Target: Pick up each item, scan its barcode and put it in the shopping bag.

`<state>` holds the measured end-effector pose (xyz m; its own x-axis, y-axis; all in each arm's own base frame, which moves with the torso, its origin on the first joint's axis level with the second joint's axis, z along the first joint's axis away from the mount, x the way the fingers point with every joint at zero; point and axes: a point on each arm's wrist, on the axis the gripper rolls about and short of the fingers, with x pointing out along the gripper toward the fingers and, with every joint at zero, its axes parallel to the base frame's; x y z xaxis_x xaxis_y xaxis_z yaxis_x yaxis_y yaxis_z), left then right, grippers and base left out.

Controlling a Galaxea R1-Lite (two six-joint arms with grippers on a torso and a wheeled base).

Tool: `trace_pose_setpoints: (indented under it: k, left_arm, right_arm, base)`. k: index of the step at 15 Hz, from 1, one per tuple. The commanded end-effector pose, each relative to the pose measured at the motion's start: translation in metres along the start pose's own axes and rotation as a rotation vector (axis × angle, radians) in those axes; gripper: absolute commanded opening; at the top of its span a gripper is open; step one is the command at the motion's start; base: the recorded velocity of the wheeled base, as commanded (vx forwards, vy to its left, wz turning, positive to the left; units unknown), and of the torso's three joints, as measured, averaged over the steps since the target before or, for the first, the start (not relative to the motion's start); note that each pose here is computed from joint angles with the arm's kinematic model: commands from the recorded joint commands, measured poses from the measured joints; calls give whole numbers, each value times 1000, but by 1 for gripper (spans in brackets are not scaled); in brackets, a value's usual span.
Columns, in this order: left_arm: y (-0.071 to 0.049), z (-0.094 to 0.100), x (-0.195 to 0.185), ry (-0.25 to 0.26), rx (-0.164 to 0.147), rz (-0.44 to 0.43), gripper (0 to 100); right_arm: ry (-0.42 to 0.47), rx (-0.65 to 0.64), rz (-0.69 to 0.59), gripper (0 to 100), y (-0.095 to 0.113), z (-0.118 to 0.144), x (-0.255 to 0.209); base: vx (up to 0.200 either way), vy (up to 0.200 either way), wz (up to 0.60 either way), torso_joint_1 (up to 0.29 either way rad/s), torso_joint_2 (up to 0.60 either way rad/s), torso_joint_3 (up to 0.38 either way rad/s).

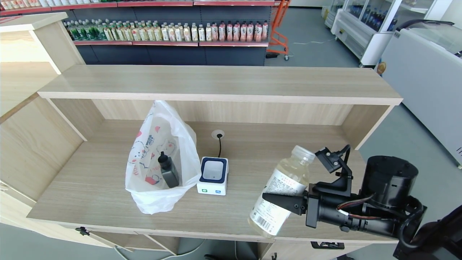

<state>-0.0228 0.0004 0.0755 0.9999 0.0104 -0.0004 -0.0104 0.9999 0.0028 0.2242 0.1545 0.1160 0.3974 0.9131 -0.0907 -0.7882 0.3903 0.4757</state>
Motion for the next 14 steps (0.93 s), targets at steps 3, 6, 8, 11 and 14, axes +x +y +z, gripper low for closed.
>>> trace_pose_setpoints:
  k: [3,6,8,11,14]
  left_arm:
    - [0,0,0,0,0,0,100]
    - [0,0,0,0,0,0,100]
    - [0,0,0,0,0,0,100]
    - [0,0,0,0,0,0,100]
    - [0,0,0,0,0,0,100]
  right_arm:
    - [15,2,17,0,2,-4,4]
    - [16,-2,30,0,3,-3,6]
    - [25,2,45,0,7,-5,7]
    - [31,3,49,0,8,-7,9]
    - [37,7,47,0,8,-8,9]
  base:
    - [0,0,0,0,0,0]
    - [0,0,0,0,0,0]
    - [0,0,0,0,0,0]
    - [0,0,0,0,0,0]
    - [0,0,0,0,0,0]
